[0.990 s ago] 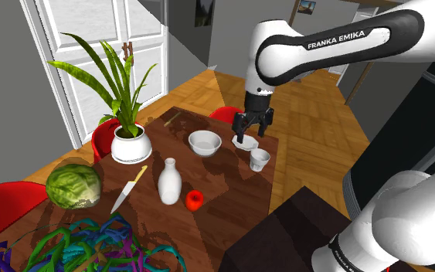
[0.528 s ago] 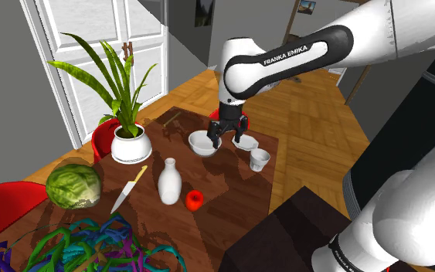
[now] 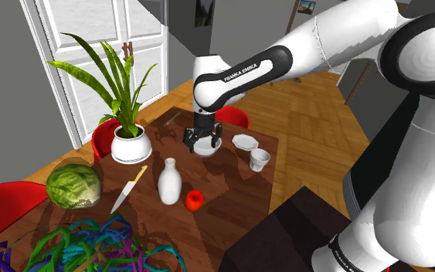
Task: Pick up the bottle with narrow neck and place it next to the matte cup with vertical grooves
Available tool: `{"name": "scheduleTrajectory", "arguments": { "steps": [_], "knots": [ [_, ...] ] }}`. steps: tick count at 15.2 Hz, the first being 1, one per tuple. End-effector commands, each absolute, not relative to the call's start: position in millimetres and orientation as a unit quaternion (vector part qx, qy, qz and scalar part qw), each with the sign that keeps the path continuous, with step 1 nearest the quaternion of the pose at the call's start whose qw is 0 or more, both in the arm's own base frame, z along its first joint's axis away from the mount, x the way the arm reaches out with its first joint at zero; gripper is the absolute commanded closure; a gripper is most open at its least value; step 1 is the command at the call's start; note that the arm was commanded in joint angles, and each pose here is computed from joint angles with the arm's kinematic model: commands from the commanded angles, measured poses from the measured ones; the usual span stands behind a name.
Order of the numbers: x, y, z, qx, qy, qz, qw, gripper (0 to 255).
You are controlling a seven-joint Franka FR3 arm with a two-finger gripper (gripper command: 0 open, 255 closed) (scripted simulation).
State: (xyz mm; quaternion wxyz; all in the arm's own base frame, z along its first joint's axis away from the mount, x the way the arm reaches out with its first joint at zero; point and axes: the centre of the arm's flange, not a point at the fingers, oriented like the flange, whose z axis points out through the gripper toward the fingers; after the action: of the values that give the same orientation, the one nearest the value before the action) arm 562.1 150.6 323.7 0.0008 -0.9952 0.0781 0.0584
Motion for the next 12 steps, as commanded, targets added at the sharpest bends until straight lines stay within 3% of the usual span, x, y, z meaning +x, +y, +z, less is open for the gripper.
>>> {"name": "scheduleTrajectory", "arguments": {
  "steps": [1,12],
  "knots": [
    [579,163,308,-0.995,0.080,0.057,0.001,0],
    [681,223,225,-0.995,0.090,0.051,0.002,0]
  ]
}}
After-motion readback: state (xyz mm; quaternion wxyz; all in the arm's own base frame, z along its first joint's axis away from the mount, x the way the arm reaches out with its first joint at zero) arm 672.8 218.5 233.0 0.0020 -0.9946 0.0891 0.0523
